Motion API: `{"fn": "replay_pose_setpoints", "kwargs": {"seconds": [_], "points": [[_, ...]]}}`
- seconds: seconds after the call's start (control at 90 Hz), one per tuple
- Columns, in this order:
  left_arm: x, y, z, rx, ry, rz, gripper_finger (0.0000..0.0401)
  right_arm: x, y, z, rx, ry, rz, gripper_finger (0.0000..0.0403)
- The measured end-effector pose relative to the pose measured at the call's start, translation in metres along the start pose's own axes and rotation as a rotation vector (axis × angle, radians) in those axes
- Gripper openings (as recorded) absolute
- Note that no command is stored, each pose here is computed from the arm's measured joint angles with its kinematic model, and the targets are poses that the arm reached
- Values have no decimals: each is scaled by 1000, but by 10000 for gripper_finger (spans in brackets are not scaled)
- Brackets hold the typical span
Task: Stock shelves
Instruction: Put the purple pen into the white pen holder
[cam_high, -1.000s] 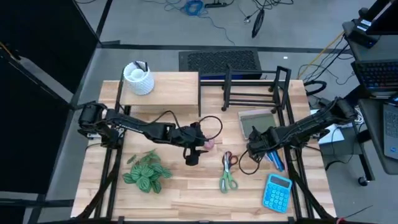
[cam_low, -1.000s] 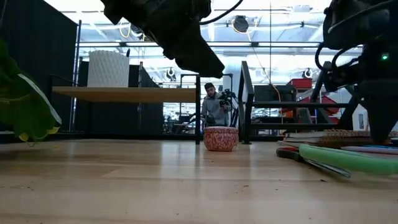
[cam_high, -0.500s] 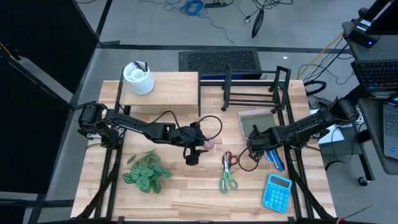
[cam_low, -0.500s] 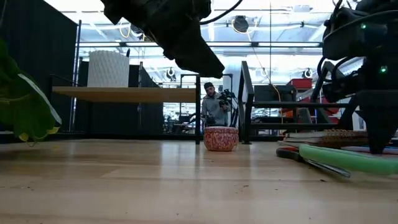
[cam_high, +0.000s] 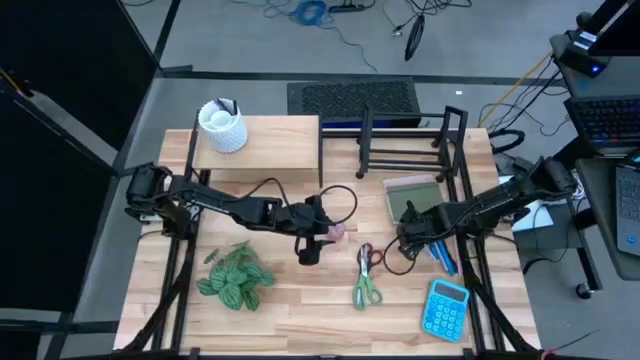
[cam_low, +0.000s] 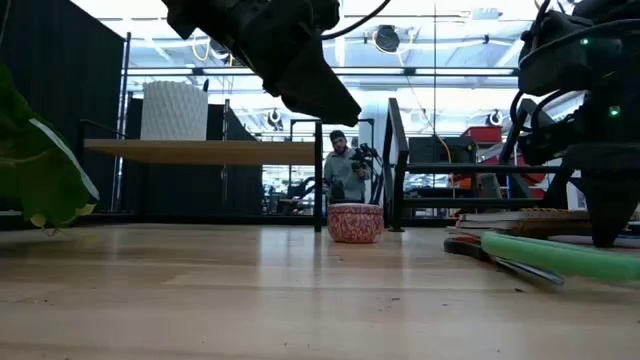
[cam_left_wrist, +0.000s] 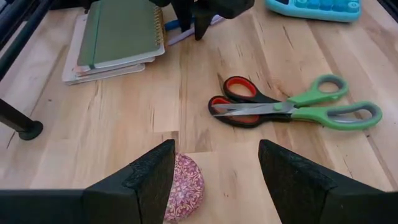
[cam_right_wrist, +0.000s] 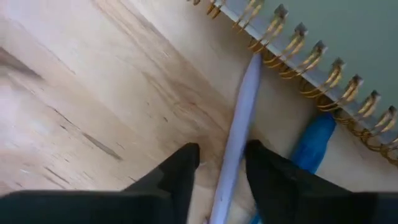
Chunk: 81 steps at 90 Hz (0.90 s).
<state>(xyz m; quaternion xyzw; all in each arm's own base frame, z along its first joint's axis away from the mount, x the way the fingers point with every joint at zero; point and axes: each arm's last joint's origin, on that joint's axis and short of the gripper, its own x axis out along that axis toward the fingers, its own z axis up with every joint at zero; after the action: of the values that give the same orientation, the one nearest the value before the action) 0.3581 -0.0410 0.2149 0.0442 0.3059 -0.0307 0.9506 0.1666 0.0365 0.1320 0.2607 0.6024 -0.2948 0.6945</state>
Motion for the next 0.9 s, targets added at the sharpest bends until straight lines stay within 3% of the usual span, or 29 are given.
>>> {"fn": "replay_pose_setpoints", "kwargs": {"seconds": [0.156,0.567,0.9], "points": [[0,0,0,0,0,1,219,0,3,0,-6,-15,18,11],[0,0,0,-1,0,1,219,-5,6,2,-50,-44,114,2],[0,0,0,-1,-4,2,219,-24,24,12,-144,-167,407,3]]}}
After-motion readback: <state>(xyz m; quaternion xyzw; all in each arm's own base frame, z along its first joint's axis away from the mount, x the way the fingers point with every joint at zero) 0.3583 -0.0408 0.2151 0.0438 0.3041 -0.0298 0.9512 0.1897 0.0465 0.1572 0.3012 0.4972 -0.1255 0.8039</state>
